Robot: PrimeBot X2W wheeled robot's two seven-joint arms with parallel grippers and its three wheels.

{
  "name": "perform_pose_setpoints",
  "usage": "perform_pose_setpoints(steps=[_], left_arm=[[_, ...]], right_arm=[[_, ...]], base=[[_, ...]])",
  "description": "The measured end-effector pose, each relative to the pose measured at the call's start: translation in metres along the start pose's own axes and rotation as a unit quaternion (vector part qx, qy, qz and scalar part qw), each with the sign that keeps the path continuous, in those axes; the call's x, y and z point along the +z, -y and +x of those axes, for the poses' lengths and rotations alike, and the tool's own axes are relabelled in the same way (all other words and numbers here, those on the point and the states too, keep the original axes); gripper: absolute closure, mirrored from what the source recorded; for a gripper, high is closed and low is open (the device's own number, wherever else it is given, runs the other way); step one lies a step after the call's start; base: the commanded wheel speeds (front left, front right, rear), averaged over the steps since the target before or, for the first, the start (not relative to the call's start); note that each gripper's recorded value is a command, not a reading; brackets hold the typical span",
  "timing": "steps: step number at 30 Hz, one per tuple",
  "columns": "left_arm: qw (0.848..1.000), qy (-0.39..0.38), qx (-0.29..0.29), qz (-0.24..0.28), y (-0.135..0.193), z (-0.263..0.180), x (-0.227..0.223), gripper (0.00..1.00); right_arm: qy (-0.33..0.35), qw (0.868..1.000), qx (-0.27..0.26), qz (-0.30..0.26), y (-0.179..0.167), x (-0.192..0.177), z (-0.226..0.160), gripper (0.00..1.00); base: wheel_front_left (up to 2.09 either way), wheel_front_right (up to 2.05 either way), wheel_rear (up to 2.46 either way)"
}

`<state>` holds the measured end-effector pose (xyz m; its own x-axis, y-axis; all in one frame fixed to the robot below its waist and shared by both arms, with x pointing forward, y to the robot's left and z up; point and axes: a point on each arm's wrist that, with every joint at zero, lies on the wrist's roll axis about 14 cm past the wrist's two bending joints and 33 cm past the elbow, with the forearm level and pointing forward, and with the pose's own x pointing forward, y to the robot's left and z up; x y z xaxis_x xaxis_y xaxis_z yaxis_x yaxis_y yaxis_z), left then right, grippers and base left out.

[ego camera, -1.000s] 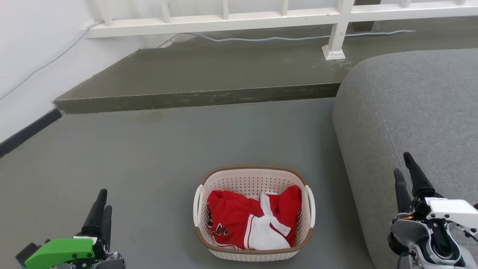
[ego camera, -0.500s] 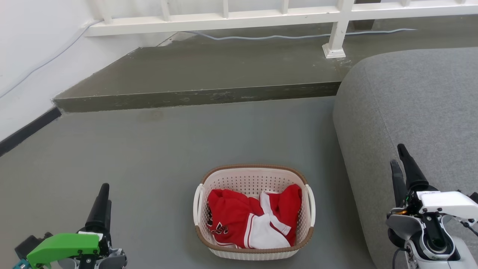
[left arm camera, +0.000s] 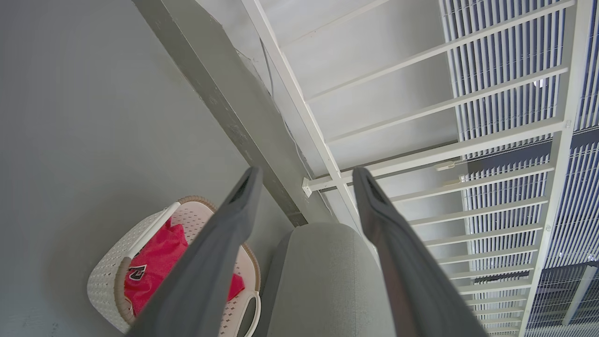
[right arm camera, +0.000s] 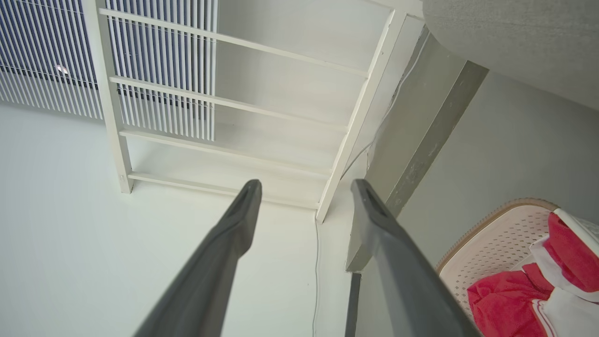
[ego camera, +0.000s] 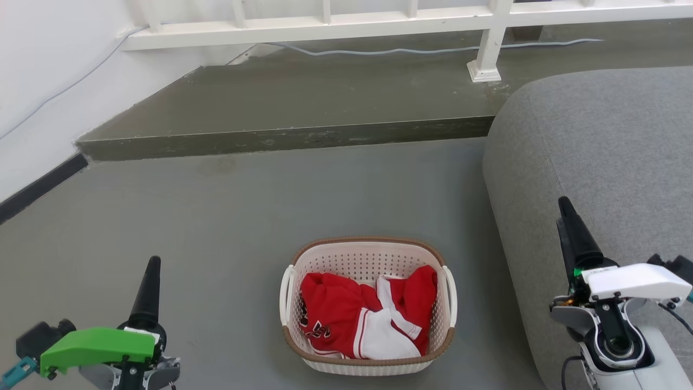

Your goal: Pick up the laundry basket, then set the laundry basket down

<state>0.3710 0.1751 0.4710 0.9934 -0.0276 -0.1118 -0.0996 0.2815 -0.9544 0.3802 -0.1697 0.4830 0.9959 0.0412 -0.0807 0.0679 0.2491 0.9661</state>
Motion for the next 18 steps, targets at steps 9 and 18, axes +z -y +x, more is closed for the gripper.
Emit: perform_pose_setpoints(steps=[9, 18], left_arm=[[0.997, 0.004, -0.017, 0.081, 0.010, 0.004, 0.003, 0.00], [0.985, 0.010, -0.041, 0.166, 0.024, 0.009, 0.005, 0.00]], right_arm=[[-0.017, 0.996, 0.017, -0.084, -0.008, -0.007, 0.003, 0.00], [-0.026, 0.986, 0.031, -0.163, -0.013, -0.012, 0.006, 0.00]], base=[[0.00, 0.00, 0.00], [0.00, 0.00, 0.00]])
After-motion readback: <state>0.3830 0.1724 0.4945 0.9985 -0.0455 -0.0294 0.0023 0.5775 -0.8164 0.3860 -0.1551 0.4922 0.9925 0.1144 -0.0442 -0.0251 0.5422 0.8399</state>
